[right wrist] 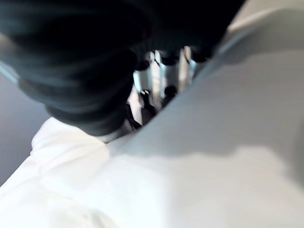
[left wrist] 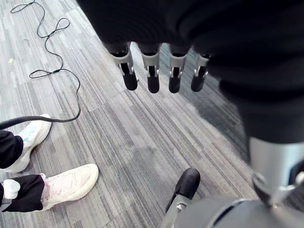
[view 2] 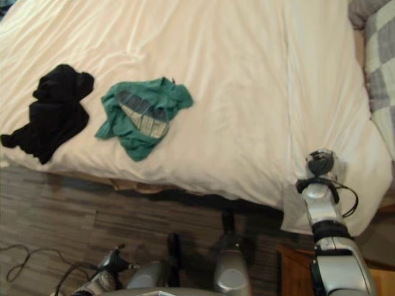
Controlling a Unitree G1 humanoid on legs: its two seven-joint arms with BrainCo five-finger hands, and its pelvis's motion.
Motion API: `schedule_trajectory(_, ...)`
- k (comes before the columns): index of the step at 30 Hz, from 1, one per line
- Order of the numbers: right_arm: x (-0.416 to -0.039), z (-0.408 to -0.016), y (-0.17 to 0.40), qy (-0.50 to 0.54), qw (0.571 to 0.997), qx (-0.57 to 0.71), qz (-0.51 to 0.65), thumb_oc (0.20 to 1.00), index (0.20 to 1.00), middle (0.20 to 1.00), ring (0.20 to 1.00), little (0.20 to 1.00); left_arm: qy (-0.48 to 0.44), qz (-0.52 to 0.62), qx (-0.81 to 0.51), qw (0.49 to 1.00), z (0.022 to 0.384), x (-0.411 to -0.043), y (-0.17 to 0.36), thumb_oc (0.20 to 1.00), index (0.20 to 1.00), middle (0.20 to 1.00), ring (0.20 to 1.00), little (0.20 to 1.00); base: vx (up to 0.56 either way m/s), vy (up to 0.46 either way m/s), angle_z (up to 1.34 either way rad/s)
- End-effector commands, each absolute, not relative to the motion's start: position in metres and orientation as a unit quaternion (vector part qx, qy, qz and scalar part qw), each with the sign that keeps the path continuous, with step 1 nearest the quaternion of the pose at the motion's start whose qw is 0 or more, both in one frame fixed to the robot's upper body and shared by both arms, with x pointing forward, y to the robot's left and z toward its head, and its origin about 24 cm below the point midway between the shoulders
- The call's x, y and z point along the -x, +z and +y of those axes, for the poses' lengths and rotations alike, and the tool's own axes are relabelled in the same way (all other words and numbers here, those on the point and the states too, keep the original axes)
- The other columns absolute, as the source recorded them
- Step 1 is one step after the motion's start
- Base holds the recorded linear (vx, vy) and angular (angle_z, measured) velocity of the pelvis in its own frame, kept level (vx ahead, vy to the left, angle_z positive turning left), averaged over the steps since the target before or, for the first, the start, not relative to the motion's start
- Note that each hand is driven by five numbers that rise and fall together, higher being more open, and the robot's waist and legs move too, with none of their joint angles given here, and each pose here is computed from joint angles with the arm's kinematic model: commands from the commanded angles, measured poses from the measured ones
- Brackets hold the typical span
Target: Tidy up the quilt and then pick up the clothes from the bed and put them into the laundry hamper.
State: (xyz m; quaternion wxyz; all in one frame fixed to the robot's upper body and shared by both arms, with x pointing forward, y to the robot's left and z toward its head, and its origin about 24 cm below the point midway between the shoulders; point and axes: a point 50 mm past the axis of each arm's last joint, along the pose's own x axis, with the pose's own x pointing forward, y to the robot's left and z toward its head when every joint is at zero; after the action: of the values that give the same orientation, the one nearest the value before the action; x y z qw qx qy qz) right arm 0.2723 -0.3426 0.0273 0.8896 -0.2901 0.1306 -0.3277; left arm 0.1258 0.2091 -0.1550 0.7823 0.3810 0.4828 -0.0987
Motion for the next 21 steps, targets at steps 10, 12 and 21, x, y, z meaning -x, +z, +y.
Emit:
schedule_trajectory(10,-0.024,-0.276,-0.159,-0.122,0.71,0.23,0.654,0.2,0.2,0.2,0.2,0.2,-0.102,0.468,-0.448,0.755,0.233,-0.147,-0.144,1.0,1.0,1.0,1.0,1.0,0.0,0.125,-0.16)
schedule_trajectory(12,-0.028,-0.273,-0.161,-0.087,0.703,0.237,0.665,1.0,1.0,1.0,1.0,1.0,-0.102,0.443,-0.448,0.77,0.232,-0.167,-0.136,1.0,1.0,1.0,1.0,1.0,-0.1,0.118,-0.11)
schedule_trajectory(21,-0.103,-0.249,-0.156,0.008,0.763,0.296,0.574,1.0,1.0,1.0,1.0,1.0,-0.101,0.443,-0.435,0.778,0.237,-0.17,-0.133,1.0,1.0,1.0,1.0,1.0,-0.04,0.041,0.16)
